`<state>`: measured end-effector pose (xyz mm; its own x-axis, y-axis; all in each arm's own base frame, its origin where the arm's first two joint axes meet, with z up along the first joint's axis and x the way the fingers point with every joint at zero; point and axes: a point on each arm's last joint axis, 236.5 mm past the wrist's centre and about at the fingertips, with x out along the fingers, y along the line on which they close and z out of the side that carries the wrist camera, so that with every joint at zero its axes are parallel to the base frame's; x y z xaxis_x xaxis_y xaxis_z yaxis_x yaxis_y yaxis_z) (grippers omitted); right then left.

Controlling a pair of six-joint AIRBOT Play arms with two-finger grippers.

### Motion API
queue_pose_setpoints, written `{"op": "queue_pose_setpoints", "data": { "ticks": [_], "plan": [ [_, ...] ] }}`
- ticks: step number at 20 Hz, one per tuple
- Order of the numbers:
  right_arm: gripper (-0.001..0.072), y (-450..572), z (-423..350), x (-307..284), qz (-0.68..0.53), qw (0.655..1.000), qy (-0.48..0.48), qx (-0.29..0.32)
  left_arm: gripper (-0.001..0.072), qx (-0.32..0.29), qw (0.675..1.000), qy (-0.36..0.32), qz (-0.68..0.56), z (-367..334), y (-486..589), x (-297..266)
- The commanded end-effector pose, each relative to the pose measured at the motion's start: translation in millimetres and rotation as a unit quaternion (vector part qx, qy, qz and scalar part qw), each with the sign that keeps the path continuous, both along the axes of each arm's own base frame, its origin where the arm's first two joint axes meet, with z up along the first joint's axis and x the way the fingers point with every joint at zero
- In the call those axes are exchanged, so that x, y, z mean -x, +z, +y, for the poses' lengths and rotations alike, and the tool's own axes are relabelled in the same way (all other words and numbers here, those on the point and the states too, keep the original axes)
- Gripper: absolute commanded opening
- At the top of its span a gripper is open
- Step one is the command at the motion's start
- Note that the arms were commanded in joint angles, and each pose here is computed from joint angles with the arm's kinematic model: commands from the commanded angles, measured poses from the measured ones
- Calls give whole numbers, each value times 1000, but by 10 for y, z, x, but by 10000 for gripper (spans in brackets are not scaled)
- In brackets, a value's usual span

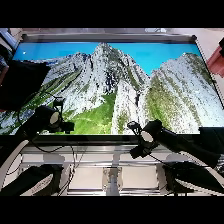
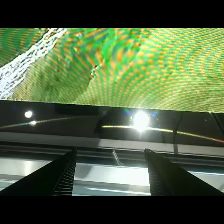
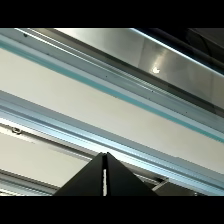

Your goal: Fold the clothes and pants, and hang the long-sleeved shirts on hangers.

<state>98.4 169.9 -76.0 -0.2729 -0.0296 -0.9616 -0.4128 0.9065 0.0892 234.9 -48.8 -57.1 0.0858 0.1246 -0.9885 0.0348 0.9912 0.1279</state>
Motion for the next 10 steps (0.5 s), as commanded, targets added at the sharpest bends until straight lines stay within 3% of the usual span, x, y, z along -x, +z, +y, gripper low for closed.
{"op": "queue_pose_setpoints", "data": {
  "ticks": [1, 10],
  "plan": [
    [13, -4, 3, 0, -1, 1000, 1, -1, 489, 0, 1000, 0, 0, 3, -5, 4],
    [13, 43, 296, -478, -96, 994, 5, -56, 489, -1, 1000, 0, 2, 7, -15, 13]
  ]
}}
